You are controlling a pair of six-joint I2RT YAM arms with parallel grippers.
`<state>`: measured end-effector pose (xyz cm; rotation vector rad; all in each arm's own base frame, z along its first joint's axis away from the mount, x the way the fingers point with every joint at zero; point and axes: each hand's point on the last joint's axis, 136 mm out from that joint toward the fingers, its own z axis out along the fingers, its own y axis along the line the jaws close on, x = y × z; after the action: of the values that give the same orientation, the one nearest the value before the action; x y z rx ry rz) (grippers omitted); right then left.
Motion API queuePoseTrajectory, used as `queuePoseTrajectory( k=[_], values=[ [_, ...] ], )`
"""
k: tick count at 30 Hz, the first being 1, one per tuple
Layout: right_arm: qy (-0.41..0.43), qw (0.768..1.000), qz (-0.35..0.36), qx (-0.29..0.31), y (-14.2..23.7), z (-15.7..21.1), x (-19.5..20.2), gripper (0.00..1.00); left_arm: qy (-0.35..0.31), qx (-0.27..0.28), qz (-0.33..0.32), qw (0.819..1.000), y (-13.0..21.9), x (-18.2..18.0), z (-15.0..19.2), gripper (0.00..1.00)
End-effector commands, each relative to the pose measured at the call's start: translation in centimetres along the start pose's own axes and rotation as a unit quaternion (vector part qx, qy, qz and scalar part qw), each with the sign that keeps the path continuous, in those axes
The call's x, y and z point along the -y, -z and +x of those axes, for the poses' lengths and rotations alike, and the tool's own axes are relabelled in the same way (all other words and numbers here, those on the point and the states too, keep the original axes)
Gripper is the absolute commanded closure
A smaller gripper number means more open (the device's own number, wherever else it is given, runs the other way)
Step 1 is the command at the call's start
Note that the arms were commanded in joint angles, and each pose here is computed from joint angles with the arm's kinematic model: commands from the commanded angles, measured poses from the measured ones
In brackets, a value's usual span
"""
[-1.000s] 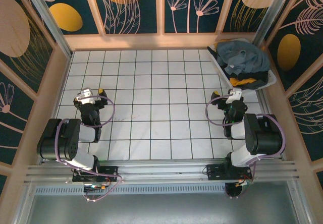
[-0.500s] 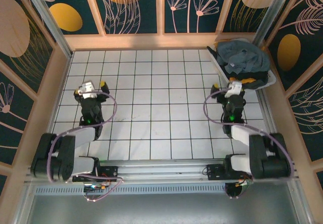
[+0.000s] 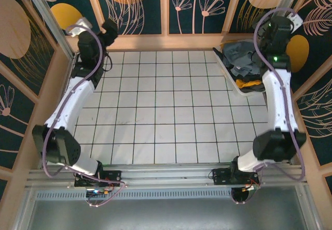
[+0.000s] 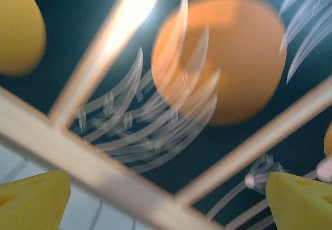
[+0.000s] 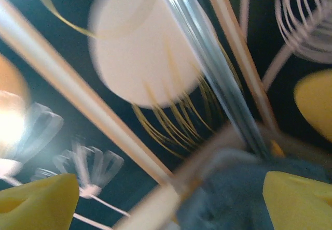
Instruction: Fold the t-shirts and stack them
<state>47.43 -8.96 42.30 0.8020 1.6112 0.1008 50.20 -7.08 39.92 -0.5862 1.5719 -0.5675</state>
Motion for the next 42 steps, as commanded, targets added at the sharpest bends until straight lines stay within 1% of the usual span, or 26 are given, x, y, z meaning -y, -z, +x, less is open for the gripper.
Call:
queuePoseTrajectory(
  k=[1, 3, 5, 7, 9, 11, 12, 13, 14, 15, 16, 17, 21, 25, 30, 33, 35, 37, 38, 40, 42],
  values=[
    [0.012, 0.975, 0.121, -0.184, -3.3, 9.4, 7.0, 0.09, 0.022, -0.163, 0.034, 0.986, -0.1, 2.0, 8.2, 0.08],
    [0.025, 0.968, 0.117, -0.221, -5.2, 11.8, 7.4, 0.09, 0.018, -0.193, 0.053, 0.980, 0.5, 3.0, 10.2, 0.12],
    [0.040, 0.964, 0.094, -0.244, -7.2, 13.6, 6.9, 0.10, 0.018, -0.218, 0.070, 0.973, 1.3, 3.7, 11.9, 0.15],
    [0.052, 0.960, 0.079, -0.263, -9.0, 15.0, 6.5, 0.13, 0.014, -0.238, 0.079, 0.968, 2.2, 4.0, 13.5, 0.17],
    [0.057, 0.955, 0.079, -0.281, -10.6, 16.0, 6.6, 0.18, 0.011, -0.251, 0.082, 0.964, 3.0, 4.1, 14.6, 0.21],
    [0.055, 0.950, 0.080, -0.298, -11.6, 17.0, 6.7, 0.30, 0.013, -0.260, 0.083, 0.962, 3.6, 3.9, 15.3, 0.23],
    [0.050, 0.950, 0.078, -0.299, -11.9, 16.9, 6.7, 0.40, 0.014, -0.263, 0.084, 0.961, 3.9, 3.8, 15.5, 0.24],
    [0.043, 0.951, 0.077, -0.297, -12.0, 16.6, 6.6, 0.53, 0.014, -0.264, 0.083, 0.961, 4.1, 3.7, 15.5, 0.26],
    [0.039, 0.953, 0.075, -0.290, -11.9, 16.1, 6.4, 0.67, 0.015, -0.263, 0.082, 0.961, 4.3, 3.6, 15.5, 0.26],
    [0.035, 0.957, 0.067, -0.279, -11.6, 15.2, 5.8, 0.82, 0.015, -0.261, 0.080, 0.962, 4.5, 3.5, 15.3, 0.27],
    [0.030, 0.963, 0.057, -0.262, -11.1, 14.1, 5.2, 0.95, 0.014, -0.258, 0.078, 0.963, 4.7, 3.3, 15.2, 0.28],
    [0.028, 0.968, 0.048, -0.244, -10.6, 12.9, 4.5, 1.00, 0.013, -0.256, 0.077, 0.964, 4.9, 3.3, 15.1, 0.28],
    [0.028, 0.990, 0.000, -0.138, -6.4, 6.3, 0.6, 1.00, 0.012, -0.253, 0.072, 0.965, 5.2, 3.0, 14.9, 0.30],
    [0.025, 0.997, -0.051, -0.051, -1.4, 0.6, -3.2, 1.00, 0.014, -0.254, 0.066, 0.965, 4.9, 2.7, 15.2, 0.31],
    [0.032, 0.990, -0.134, 0.031, 5.3, -4.1, -8.7, 1.00, 0.018, -0.259, 0.060, 0.964, 4.0, 2.6, 15.8, 0.33],
    [0.043, 0.975, -0.204, 0.076, 10.6, -5.4, -13.5, 1.00, 0.010, -0.249, 0.025, 0.968, 3.4, 1.6, 15.5, 0.33],
    [0.057, 0.966, -0.239, 0.083, 13.8, -4.4, -16.7, 1.00, 0.000, -0.235, -0.019, 0.972, 3.1, 0.3, 14.7, 0.32],
    [0.069, 0.959, -0.269, 0.063, 16.2, -1.9, -19.6, 1.00, -0.010, -0.213, -0.064, 0.975, 3.2, -0.9, 13.5, 0.31],
    [0.073, 0.955, -0.285, 0.043, 17.2, 0.1, -21.1, 1.00, -0.014, -0.196, -0.085, 0.977, 3.5, -1.4, 12.5, 0.30],
    [0.092, 0.946, -0.310, -0.003, 18.6, 5.3, -23.5, 1.00, -0.019, -0.157, -0.114, 0.981, 4.4, -2.0, 10.1, 0.30],
    [0.117, 0.929, -0.342, -0.080, 19.5, 13.2, -25.9, 1.00, -0.021, -0.105, -0.133, 0.985, 5.9, -2.4, 7.1, 0.29]
  ],
)
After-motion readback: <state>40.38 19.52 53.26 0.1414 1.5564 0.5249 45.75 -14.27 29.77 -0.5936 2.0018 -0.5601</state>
